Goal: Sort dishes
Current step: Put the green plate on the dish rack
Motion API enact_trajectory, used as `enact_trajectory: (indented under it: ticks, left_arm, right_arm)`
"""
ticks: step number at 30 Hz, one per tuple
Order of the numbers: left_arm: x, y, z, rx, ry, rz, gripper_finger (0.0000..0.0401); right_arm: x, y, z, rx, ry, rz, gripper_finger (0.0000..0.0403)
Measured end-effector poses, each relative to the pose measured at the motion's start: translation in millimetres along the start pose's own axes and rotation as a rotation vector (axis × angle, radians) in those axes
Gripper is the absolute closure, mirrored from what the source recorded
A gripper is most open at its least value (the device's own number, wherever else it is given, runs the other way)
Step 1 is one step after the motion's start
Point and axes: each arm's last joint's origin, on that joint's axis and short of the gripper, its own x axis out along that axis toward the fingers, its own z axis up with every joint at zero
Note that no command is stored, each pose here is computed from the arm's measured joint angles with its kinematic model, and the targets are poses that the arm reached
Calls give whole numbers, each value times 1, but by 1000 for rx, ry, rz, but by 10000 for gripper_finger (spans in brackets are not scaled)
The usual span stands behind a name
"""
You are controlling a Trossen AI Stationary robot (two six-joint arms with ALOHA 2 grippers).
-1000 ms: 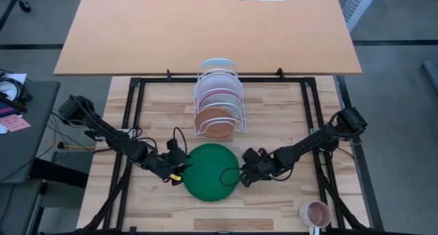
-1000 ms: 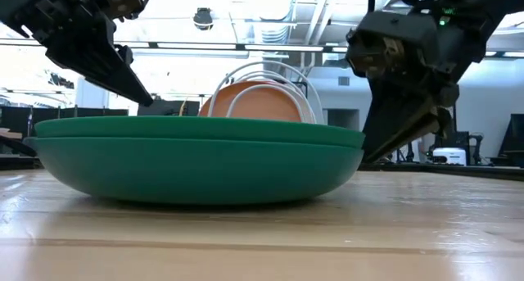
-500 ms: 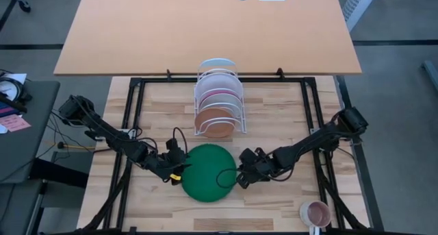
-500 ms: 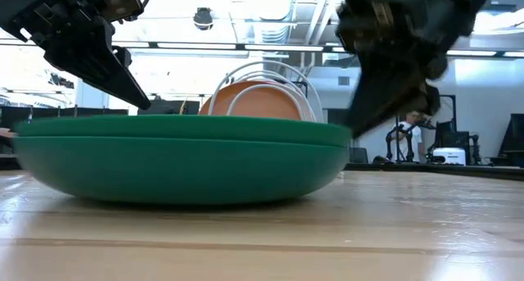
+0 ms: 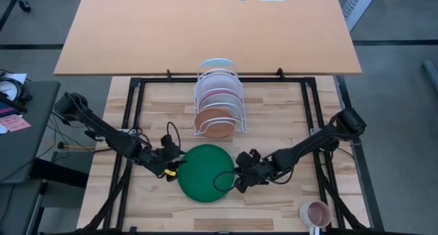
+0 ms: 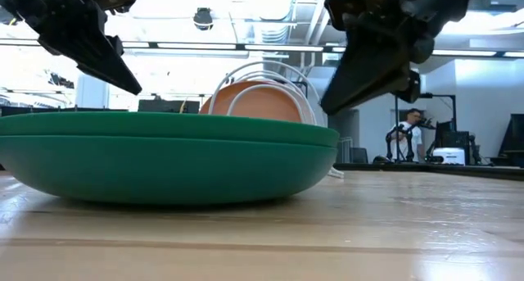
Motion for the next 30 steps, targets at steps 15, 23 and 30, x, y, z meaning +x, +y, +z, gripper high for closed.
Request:
enact_trajectory:
  ticks: [15,23,30]
  left_arm:
    - [-27,9,-9,-100,56,-43,248]
    - [-11,13,-35,-142,106,4,248]
    - [-9,8,-30,-199,32,-57,248]
  right_arm:
    - [57,8,-23,-55,-66,65,400]
    - [61,5,-24,-55,-61,55,401]
    - [62,4,-23,-51,-61,53,401]
